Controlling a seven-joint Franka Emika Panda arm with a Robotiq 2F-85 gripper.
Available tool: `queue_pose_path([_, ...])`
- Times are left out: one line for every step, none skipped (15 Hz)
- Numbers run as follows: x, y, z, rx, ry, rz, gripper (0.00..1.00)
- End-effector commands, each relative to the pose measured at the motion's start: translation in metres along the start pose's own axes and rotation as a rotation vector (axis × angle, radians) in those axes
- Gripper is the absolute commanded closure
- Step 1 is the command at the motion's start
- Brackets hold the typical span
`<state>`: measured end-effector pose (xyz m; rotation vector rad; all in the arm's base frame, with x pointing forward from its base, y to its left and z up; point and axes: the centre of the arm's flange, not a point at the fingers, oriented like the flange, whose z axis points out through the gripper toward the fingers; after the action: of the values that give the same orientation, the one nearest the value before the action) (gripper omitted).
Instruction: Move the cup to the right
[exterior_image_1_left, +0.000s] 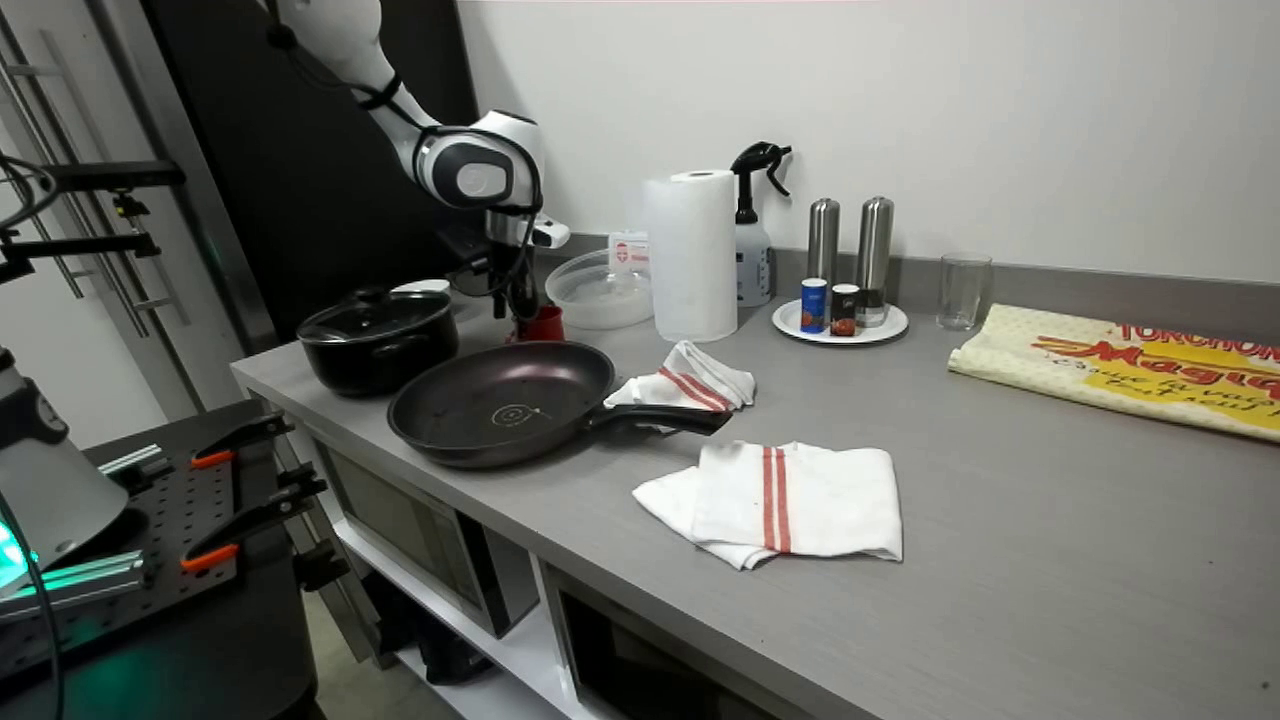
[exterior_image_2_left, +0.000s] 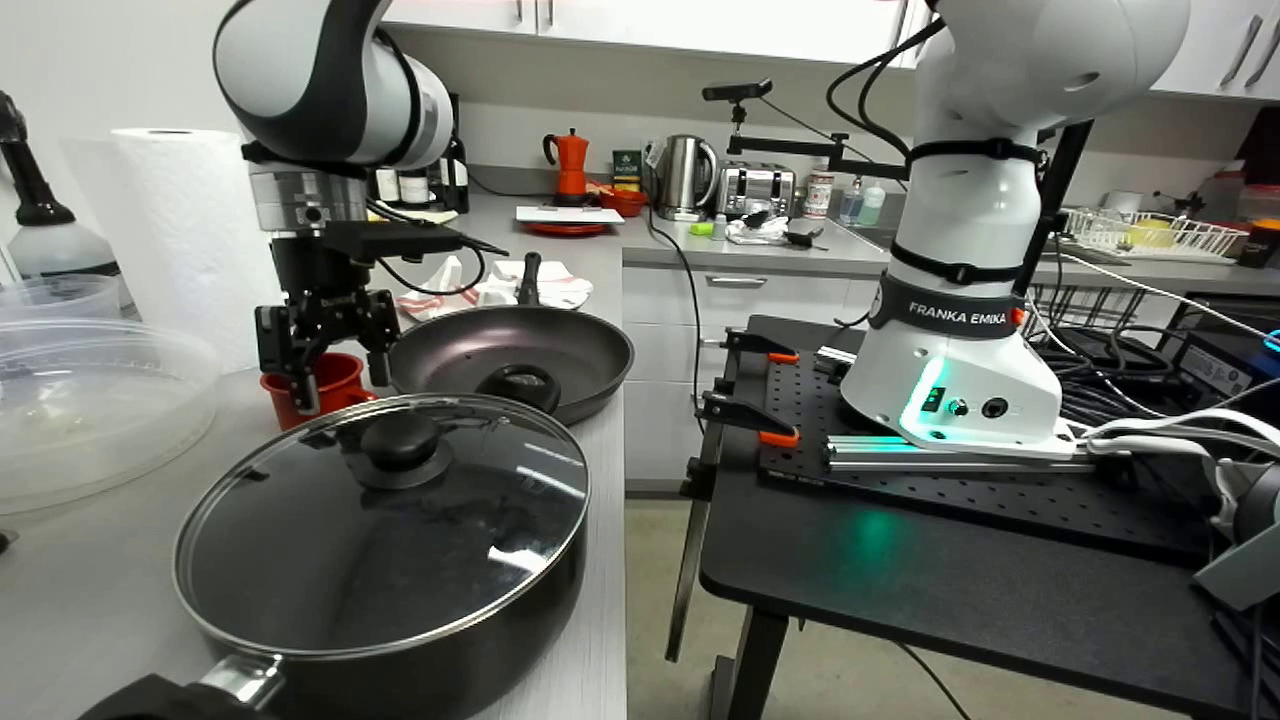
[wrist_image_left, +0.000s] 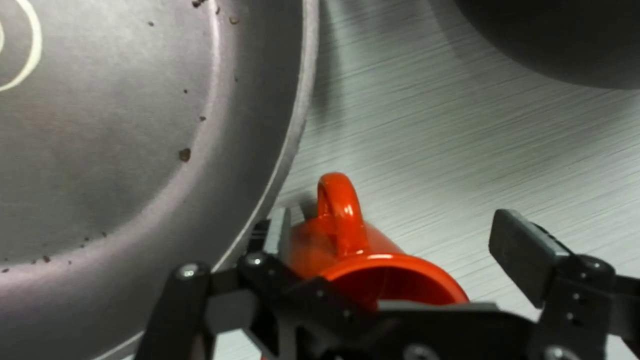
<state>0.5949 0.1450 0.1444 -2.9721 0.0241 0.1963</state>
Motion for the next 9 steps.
queue_pose_path([0.0116, -0.0038, 0.0061, -0.018, 0.001, 0.013, 0.00])
queue_pose_path([0.0125, -0.0041, 0.0056, -0.017, 0.004, 0.013, 0.08])
queue_pose_path([0.0134, -0.0046, 0.0047, -0.016, 0.006, 0.012, 0.28])
queue_pose_path([0.0138, -0.0049, 0.0043, -0.016, 0.008, 0.012, 0.33])
queue_pose_path([0.0140, -0.0049, 0.0045, -0.016, 0.008, 0.012, 0.43])
queue_pose_path([0.0142, -0.0049, 0.0046, -0.017, 0.008, 0.012, 0.49])
queue_pose_path([0.0143, -0.0053, 0.0046, -0.017, 0.008, 0.012, 0.56])
queue_pose_path([0.0143, -0.0059, 0.0047, -0.016, 0.009, 0.011, 0.66])
queue_pose_path([0.0145, -0.0062, 0.0048, -0.016, 0.009, 0.011, 0.72])
